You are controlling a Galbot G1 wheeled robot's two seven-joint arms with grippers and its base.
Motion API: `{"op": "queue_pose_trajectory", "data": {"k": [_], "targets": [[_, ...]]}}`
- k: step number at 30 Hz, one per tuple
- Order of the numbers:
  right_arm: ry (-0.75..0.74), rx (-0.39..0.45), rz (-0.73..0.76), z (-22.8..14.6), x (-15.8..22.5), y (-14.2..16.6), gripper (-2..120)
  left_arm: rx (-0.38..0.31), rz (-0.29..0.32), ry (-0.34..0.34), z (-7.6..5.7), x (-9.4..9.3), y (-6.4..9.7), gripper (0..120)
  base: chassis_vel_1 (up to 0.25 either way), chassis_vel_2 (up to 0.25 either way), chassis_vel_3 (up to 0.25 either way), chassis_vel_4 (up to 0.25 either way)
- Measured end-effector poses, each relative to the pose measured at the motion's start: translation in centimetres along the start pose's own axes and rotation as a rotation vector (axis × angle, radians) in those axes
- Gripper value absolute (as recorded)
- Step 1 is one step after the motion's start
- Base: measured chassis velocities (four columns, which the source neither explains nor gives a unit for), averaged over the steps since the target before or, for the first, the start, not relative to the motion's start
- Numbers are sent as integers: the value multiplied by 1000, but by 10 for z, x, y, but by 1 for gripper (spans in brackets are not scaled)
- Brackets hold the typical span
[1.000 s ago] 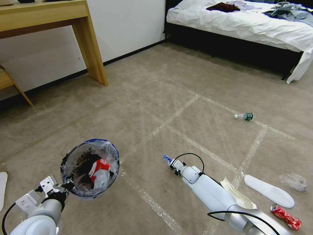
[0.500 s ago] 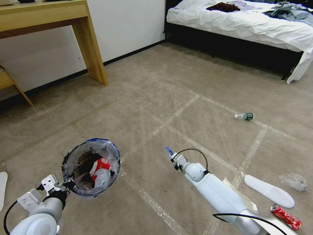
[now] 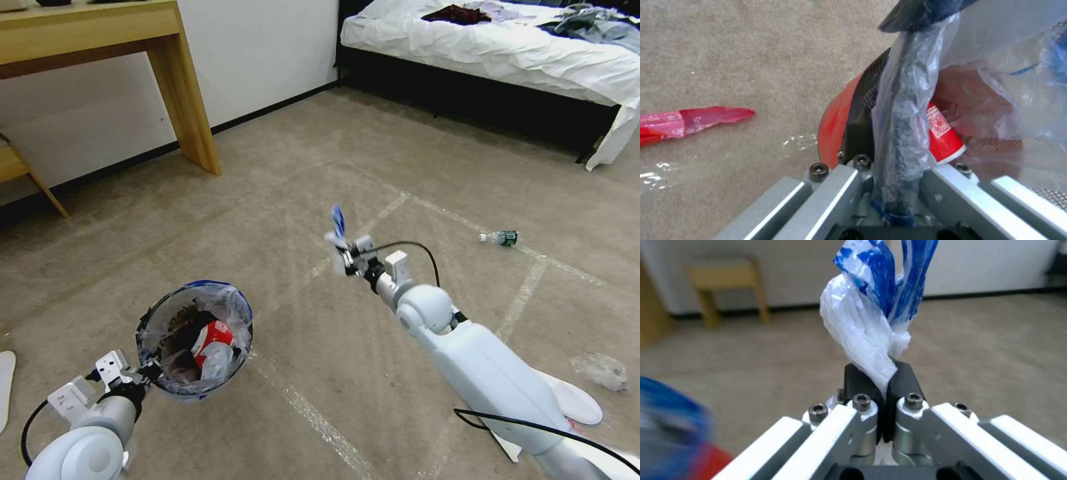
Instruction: Pick up the trash bin and place the garbage on the floor into it.
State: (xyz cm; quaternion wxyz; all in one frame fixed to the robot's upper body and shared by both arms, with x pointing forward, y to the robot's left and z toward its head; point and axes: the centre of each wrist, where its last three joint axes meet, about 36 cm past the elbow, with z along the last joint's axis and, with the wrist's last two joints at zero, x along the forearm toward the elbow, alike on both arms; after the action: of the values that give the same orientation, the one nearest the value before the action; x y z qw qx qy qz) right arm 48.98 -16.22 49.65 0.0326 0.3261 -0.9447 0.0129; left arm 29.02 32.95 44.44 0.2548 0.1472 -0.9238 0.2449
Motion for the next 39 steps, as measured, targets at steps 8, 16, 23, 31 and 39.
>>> {"op": "queue_pose_trajectory", "data": {"k": [8,16,23,31,39], "targets": [[-9,-132,-179,-44,27,46,0,3,15,13,2,-5,-4,0,0,0,0,0],[53,-230,-309,-65,22,88,0,4,22,15,0,-9,-6,0,0,0,0,0],[146,-251,-410,-51,-10,137,0,5,22,15,-1,-10,-7,0,0,0,0,0],[197,-245,-447,-35,-33,167,0,7,20,13,-2,-9,-6,0,0,0,0,0],[255,-195,-452,-3,-54,196,0,5,24,9,-2,-4,-8,0,0,0,0,0]]}}
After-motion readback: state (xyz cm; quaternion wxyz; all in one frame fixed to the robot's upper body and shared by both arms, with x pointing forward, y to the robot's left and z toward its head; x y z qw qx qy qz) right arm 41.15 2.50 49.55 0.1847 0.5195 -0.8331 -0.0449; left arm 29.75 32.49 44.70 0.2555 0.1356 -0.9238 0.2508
